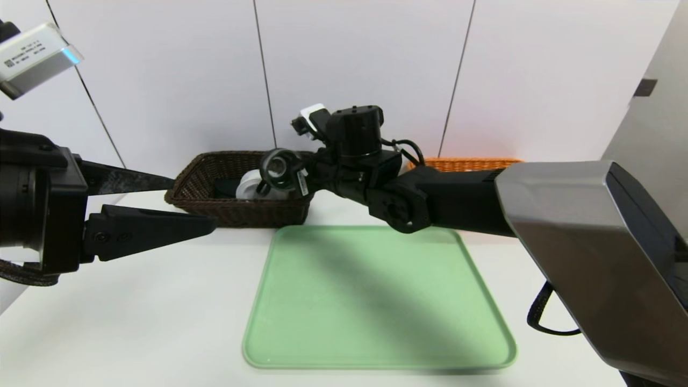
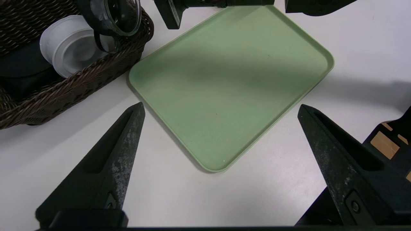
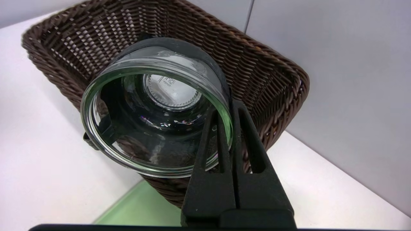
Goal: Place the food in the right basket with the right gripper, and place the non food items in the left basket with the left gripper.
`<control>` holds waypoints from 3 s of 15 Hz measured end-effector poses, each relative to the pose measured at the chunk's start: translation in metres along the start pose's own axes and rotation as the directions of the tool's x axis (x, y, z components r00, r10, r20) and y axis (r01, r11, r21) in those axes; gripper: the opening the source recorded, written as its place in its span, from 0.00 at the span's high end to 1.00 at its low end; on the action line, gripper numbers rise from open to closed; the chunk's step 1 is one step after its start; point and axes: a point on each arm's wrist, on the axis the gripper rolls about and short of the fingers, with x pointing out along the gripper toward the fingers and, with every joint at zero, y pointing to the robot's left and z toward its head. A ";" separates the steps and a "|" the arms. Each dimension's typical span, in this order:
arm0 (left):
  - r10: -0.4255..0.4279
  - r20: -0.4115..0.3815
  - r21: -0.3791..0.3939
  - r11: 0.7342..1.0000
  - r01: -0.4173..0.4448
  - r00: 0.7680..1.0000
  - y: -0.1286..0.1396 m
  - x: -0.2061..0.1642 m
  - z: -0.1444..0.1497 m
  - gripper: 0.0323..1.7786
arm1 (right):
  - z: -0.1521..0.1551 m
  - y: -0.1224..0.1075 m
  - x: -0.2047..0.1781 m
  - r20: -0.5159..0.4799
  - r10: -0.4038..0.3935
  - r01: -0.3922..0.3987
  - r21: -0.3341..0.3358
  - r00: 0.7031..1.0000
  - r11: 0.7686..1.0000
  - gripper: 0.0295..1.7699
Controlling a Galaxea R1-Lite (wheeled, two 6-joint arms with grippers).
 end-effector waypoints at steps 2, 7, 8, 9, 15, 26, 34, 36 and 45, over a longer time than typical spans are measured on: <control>0.000 0.001 0.001 1.000 0.000 1.000 0.000 0.000 0.000 0.05 | -0.005 0.000 0.003 -0.010 0.000 0.000 0.000 1.000 1.000 0.98; 0.000 0.001 0.002 1.000 0.000 1.000 0.000 -0.001 0.000 0.05 | -0.008 -0.004 0.004 -0.016 -0.008 0.008 0.000 1.000 1.000 0.57; 0.001 0.001 0.002 1.000 -0.001 1.000 0.000 -0.001 0.000 0.05 | -0.007 -0.004 0.004 -0.016 -0.007 0.007 0.000 1.000 1.000 0.50; 0.001 0.002 0.002 1.000 -0.001 1.000 0.000 -0.001 0.000 0.05 | -0.007 -0.005 0.004 -0.016 -0.005 0.005 -0.001 1.000 1.000 0.45; 0.012 0.011 0.001 1.000 -0.012 1.000 0.001 -0.001 0.001 0.05 | 0.010 -0.015 -0.007 0.008 -0.031 0.031 0.005 0.999 0.999 0.22; 0.140 0.099 -0.039 0.990 -0.137 0.985 0.009 -0.031 -0.001 0.05 | 0.098 -0.077 -0.143 -0.184 -0.207 0.231 0.117 0.961 0.966 0.08; 0.258 0.119 -0.135 0.961 -0.242 0.959 0.005 -0.054 -0.012 0.05 | 0.094 -0.074 -0.312 -0.415 -0.299 0.400 0.179 0.859 0.899 0.05; 0.301 0.105 -0.139 0.948 -0.286 0.948 -0.002 -0.066 -0.024 0.05 | 0.083 -0.072 -0.358 -0.413 -0.331 0.434 0.185 0.849 0.882 0.05; 0.354 0.137 -0.144 0.931 -0.335 0.925 -0.049 -0.137 -0.085 0.05 | 0.047 -0.043 -0.516 -0.302 -0.494 0.559 0.192 0.816 0.807 0.04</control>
